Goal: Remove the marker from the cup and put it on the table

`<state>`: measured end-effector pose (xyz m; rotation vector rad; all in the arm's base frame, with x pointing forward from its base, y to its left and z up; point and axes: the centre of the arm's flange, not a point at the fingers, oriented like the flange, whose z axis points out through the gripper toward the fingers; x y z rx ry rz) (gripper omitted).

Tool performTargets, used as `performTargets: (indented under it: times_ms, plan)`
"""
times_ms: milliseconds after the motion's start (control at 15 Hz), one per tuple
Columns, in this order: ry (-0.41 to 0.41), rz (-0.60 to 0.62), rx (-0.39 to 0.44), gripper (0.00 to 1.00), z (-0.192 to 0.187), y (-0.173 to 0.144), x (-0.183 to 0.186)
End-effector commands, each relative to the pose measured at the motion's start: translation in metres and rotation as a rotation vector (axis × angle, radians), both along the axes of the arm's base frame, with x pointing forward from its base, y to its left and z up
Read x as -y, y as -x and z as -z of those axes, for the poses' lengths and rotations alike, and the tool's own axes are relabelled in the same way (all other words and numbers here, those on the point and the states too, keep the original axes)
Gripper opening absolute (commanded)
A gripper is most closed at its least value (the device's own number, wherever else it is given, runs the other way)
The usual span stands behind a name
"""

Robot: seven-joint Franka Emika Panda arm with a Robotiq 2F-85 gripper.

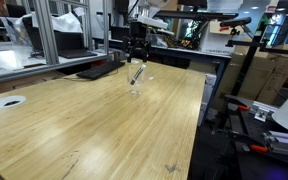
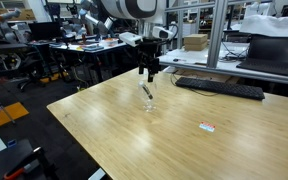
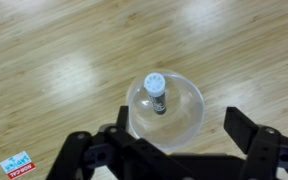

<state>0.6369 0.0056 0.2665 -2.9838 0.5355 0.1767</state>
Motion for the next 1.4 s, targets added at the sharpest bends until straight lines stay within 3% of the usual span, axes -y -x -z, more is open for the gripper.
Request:
performTargets:
  times_ms: [0, 200, 400, 467, 733, 1067, 1333]
  plan:
    - [-0.012, 0.043, -0.001, 0.67, -0.003, 0.016, 0.003]
    - [-0.013, 0.054, -0.016, 0.46, 0.002, 0.022, 0.003]
    - [-0.014, 0.064, -0.023, 0.4, 0.005, 0.027, 0.004]
    - [-0.015, 0.065, -0.022, 0.18, 0.004, 0.028, 0.003]
    - [-0.019, 0.068, -0.02, 0.02, 0.0, 0.031, 0.002]
    - [-0.023, 0.052, -0.002, 0.05, -0.007, 0.029, -0.001]
    - [-0.02, 0.021, 0.04, 0.05, -0.044, 0.035, 0.001]
